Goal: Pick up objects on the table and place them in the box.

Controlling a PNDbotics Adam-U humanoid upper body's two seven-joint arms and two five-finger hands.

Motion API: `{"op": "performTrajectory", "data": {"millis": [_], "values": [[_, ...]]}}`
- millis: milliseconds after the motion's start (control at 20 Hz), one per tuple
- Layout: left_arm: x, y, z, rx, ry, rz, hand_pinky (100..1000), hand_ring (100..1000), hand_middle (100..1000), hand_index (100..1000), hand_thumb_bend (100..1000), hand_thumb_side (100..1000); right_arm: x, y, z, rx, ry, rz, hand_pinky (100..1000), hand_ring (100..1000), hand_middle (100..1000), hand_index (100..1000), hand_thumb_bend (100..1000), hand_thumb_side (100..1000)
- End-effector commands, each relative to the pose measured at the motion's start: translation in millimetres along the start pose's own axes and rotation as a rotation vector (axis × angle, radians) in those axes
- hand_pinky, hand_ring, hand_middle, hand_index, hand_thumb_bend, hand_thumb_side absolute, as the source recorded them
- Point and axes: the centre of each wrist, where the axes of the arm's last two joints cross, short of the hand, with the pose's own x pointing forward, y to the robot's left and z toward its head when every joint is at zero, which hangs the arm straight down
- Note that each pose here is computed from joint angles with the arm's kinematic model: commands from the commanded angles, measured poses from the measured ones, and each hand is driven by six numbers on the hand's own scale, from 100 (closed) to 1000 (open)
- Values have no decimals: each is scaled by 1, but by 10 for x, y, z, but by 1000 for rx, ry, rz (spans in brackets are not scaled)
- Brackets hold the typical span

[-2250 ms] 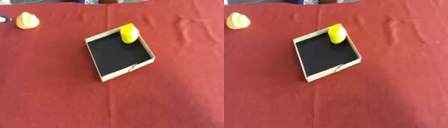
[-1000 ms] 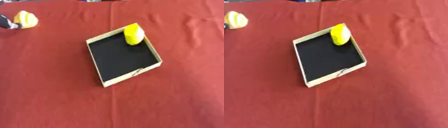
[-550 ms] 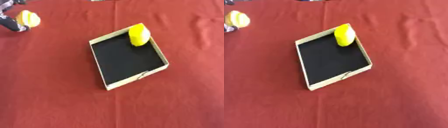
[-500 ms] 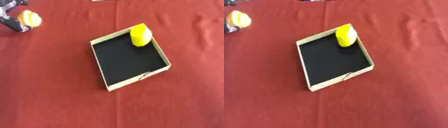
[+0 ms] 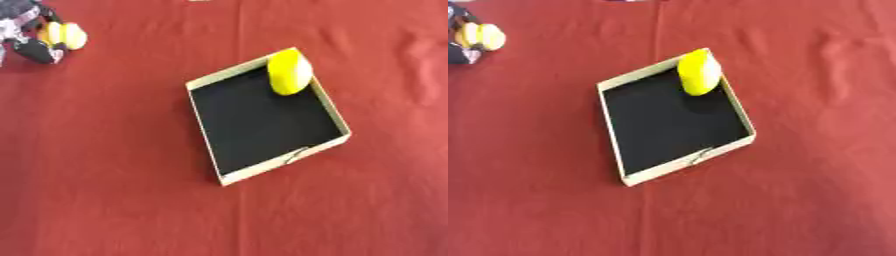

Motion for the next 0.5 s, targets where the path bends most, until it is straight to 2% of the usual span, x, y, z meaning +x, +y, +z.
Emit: {"op": "performTrajectory", "data": {"millis": [50, 300, 500], "values": [[-59, 306, 52, 152, 4, -40, 695, 626, 556, 668, 132, 100, 72, -20, -31, 14, -20, 8, 905, 986, 781, 873, 100, 664], [217, 512, 102, 238, -147, -86, 683, 612, 543, 657, 121, 100, 62, -19, -2, 4, -5, 8, 904, 982, 781, 873, 100, 665], [629, 640, 228, 282, -361, -150, 682, 612, 543, 656, 153, 100, 43, -2, 35, -8, 9, 1, 903, 978, 780, 872, 100, 666]]}}
